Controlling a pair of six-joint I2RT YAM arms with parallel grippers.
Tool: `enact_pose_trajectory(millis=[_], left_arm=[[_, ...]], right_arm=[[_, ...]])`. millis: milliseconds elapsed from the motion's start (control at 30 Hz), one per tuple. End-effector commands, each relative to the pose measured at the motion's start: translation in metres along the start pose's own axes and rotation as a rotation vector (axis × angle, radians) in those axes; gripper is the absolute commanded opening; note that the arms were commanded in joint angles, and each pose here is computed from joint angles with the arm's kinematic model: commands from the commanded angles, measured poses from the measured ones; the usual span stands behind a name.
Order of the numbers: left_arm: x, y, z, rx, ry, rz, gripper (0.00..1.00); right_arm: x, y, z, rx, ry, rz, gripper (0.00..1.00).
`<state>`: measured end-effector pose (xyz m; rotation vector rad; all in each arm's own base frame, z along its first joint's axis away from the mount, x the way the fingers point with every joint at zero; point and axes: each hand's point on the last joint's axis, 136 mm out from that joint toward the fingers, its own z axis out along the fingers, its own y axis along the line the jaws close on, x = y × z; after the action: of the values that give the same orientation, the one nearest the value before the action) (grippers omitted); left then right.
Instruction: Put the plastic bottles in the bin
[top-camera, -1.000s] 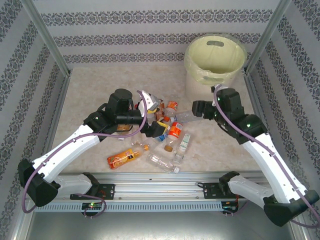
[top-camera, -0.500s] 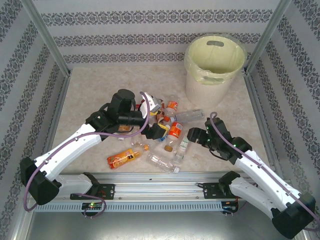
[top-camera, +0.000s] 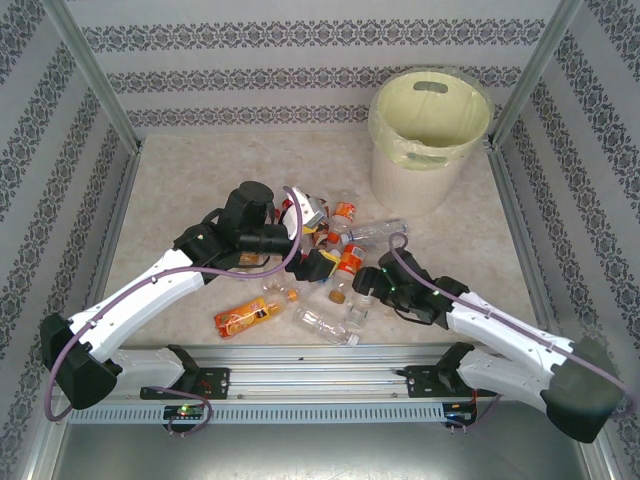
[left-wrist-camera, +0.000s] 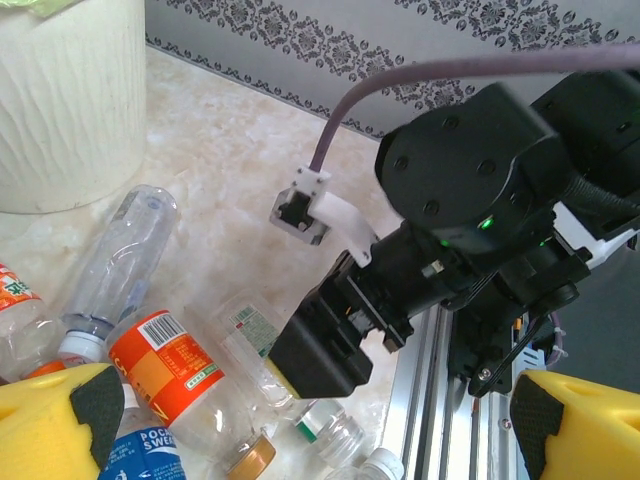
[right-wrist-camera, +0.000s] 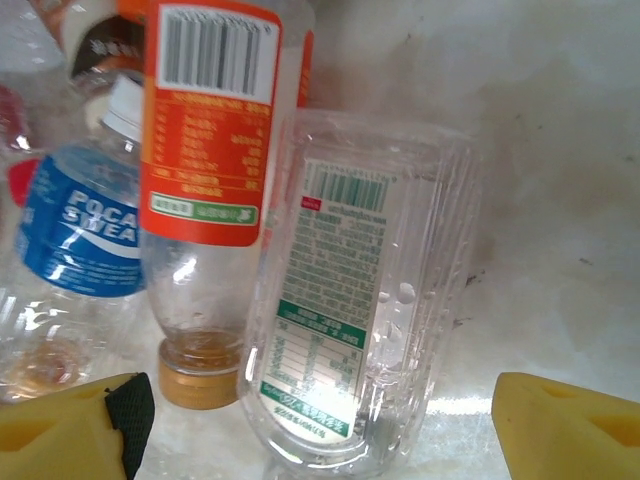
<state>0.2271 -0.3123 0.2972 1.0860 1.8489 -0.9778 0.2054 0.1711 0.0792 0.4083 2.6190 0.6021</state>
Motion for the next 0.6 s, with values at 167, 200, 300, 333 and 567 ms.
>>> enact_pose_trajectory(millis=[167,200,300,333,567], left_arm=[[-0.010,-0.006,-0.001,-0.002,-0.031,0.027,1.00],[-0.010,-0.006,0.000,0.000,-0.028,0.026,1.00],[-0.009,-0.006,0.000,-0.002,-0.025,0.025,1.00],[-0.010,-0.006,0.000,-0.003,-0.026,0.028,1.00],[-0.008,-0.005,0.001,-0.008,-0.019,0.027,1.00]], right_arm=[[-0.007,-0.001,0.013,0.057,-0.050,0.018,0.88],[-0.008,0.000,0.014,0.057,-0.051,0.018,0.87],[-0.007,-0.003,0.017,0.072,-0.050,0.013,0.87],[-0.007,-0.005,0.018,0.078,-0.051,0.013,0.87],[-0.005,-0.006,0.027,0.083,-0.047,0.013,0.84]])
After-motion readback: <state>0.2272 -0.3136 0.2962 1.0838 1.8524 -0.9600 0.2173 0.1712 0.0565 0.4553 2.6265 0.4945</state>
